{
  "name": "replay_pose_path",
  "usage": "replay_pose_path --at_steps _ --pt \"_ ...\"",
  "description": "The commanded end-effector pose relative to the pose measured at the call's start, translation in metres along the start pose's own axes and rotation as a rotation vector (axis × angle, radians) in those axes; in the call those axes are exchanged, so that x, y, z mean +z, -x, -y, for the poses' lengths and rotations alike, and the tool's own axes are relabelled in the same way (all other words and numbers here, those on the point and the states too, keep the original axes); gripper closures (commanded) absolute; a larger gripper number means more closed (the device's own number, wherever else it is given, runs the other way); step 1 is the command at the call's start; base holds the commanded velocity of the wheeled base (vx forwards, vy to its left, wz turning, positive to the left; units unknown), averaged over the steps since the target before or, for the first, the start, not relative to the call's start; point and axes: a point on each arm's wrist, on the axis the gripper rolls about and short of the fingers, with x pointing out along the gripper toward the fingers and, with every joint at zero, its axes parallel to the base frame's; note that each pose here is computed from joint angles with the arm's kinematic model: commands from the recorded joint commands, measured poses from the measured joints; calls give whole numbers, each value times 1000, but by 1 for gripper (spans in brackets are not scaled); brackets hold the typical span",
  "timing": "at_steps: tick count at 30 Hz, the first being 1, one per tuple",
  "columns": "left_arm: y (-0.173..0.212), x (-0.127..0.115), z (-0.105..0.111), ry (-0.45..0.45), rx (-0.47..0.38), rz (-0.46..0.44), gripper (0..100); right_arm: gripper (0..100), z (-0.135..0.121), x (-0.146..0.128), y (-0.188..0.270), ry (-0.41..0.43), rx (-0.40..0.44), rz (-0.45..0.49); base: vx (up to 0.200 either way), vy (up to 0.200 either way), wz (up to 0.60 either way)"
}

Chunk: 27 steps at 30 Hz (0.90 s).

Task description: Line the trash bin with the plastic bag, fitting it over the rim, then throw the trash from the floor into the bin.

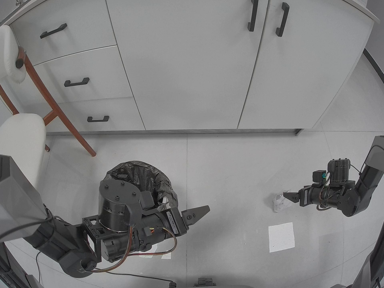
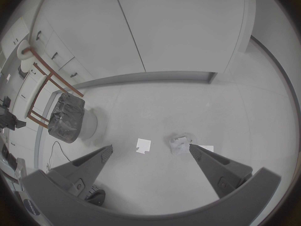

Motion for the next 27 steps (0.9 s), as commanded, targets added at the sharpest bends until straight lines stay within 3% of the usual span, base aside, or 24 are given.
replay_pose_path --at_steps 1,4,13,27 --pt "-1 0 -1 0 14 9 0 0 12 -16 -18 -39 -11 -62 0 0 0" --pt "0 -2 0 -4 13 4 0 0 17 -20 -15 -57 -22 -79 0 0 0" --pt "1 -6 2 -10 9 -3 0 0 28 -18 -19 -71 -44 -66 -200 0 0" --pt "1 -4 2 -10 40 39 0 0 62 -16 -92 -70 -77 -7 0 0 0"
